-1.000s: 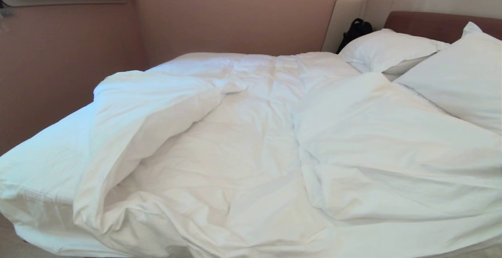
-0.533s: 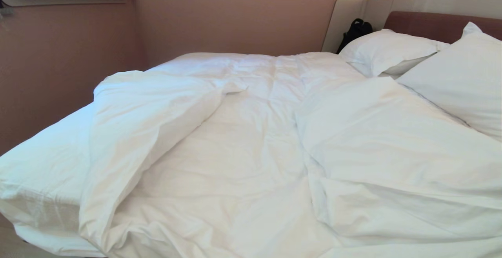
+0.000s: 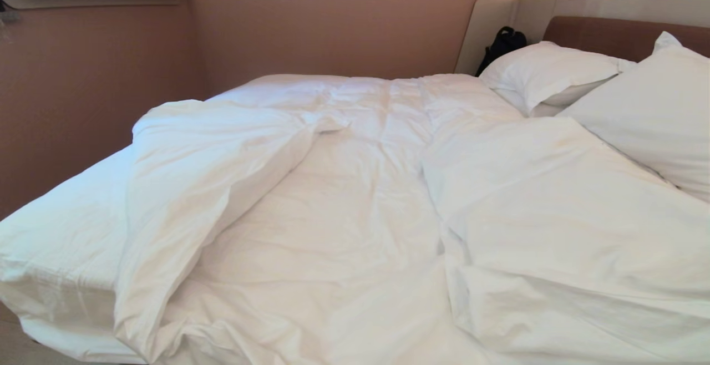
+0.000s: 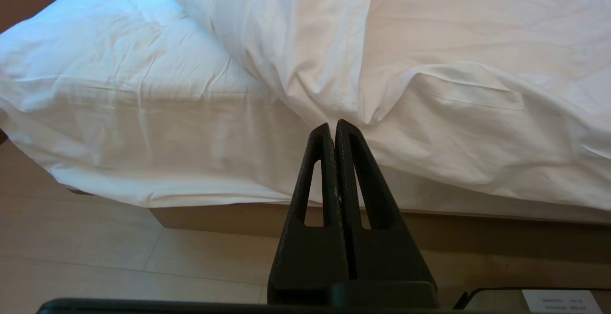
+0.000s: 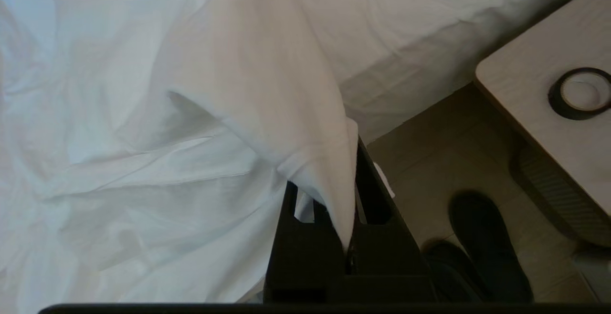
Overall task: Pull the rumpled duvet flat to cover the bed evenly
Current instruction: Flatten the corners of the folded blanket
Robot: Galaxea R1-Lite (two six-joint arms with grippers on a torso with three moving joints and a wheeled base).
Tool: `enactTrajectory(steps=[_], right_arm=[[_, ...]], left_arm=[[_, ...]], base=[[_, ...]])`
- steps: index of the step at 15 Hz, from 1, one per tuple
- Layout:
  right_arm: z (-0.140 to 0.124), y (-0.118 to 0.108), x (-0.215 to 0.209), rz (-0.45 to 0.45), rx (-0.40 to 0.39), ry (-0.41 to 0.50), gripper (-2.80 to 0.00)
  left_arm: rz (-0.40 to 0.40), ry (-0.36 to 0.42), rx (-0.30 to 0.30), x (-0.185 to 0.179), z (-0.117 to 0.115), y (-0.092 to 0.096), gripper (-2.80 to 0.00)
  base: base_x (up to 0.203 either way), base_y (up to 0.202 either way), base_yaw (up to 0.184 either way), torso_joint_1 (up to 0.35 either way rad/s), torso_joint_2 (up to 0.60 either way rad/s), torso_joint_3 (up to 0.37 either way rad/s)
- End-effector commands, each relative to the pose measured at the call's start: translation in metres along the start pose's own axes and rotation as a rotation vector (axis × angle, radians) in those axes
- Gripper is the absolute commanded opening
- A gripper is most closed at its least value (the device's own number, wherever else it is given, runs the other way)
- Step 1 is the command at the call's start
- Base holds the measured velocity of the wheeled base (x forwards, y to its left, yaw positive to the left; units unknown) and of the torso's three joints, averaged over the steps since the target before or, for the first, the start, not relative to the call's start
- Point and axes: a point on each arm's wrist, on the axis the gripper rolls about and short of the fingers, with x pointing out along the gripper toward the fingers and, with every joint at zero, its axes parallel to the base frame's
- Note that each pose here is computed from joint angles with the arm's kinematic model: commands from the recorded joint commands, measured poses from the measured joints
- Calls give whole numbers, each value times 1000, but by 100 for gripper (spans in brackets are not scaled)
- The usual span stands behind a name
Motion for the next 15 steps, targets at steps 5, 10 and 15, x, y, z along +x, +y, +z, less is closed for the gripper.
enactTrajectory(steps=[5, 10, 15], right_arm=[[-20, -9, -5, -76, 30, -40, -280], [-35, -14, -13, -63, 27, -73, -280], [-42, -16, -15, -62, 25, -85, -280]], left_arm=[[0, 2, 0, 0, 0, 0, -280], [0, 2, 0, 0, 0, 0, -280], [0, 2, 0, 0, 0, 0, -280]], base=[[0, 0, 0, 0, 0, 0], [0, 0, 0, 0, 0, 0], [0, 0, 0, 0, 0, 0]])
